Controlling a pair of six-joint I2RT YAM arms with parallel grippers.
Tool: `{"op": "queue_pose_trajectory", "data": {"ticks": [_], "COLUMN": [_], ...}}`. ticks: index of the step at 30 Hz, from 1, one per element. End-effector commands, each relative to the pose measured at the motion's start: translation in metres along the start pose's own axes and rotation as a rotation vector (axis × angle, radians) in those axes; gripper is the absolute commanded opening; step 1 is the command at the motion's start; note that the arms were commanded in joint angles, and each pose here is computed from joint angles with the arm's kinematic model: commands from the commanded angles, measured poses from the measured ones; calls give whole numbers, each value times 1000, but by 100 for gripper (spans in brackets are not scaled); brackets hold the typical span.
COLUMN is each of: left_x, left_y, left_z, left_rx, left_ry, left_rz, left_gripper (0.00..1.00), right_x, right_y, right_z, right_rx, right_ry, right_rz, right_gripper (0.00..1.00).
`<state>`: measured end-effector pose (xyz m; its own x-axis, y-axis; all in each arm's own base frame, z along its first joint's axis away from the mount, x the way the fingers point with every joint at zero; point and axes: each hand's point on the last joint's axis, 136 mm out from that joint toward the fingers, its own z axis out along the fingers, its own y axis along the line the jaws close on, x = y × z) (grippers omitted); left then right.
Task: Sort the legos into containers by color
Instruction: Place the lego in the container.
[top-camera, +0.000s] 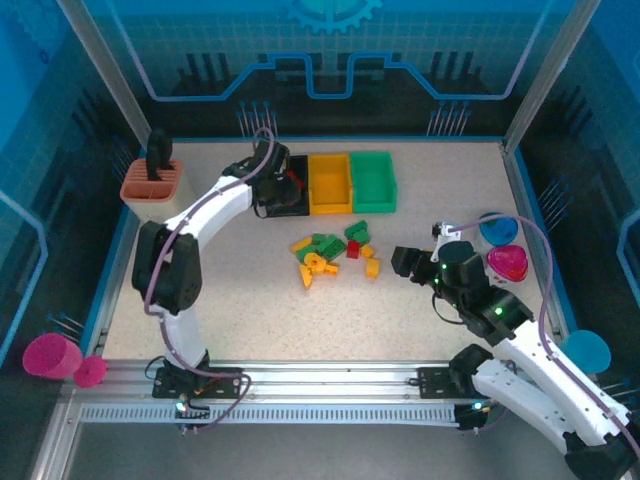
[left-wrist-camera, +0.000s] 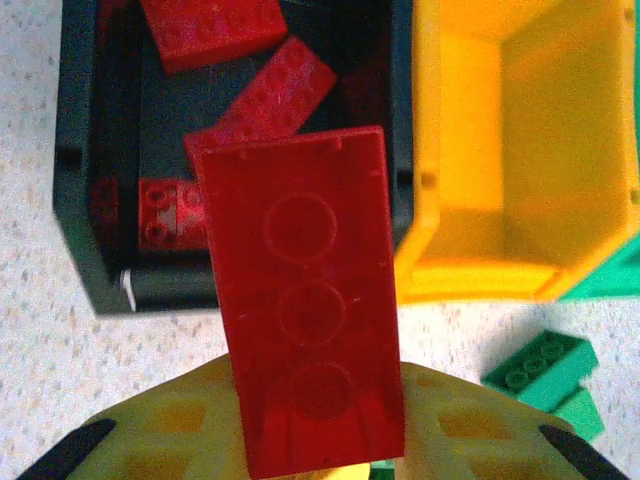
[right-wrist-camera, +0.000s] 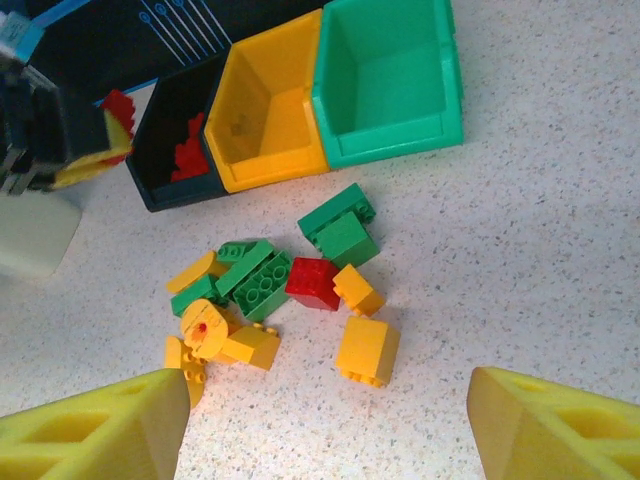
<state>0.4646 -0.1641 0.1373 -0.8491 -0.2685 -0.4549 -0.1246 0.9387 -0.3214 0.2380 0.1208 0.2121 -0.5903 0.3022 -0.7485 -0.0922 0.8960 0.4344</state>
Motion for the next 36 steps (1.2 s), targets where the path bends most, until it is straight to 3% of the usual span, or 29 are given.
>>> {"op": "queue_pose_trajectory", "data": {"ticks": [1, 9, 18, 21, 24, 31, 36], "left_x": [-13, -30, -20, -20, -25, -36, -8], "left_y": [-3, -5, -2, -4, -10, -25, -31], "left_z": [7, 33, 41, 38, 24, -49, -97], "left_rx": [14, 22, 21, 31, 53, 133, 224], "left_ry": [32, 92, 119, 118, 91, -53, -164], "left_rz": [19, 2, 5, 10, 27, 46, 71], "left_gripper": [33, 34, 39, 49, 63, 64, 64], "right_x": [11, 17, 19, 19, 20, 23, 23], "right_y": [-4, -12, -12, -10, -7, -5, 5], "right_z": [0, -7, -7, -4, -1, 8, 21], "right_rx": [-3, 11, 13, 6, 1, 14, 37], "right_ry": [28, 34, 38, 46, 57, 88, 144], "right_rz": [27, 28, 29, 29, 27, 0, -76], "right_gripper": [75, 74, 75, 75, 74, 74, 74]}}
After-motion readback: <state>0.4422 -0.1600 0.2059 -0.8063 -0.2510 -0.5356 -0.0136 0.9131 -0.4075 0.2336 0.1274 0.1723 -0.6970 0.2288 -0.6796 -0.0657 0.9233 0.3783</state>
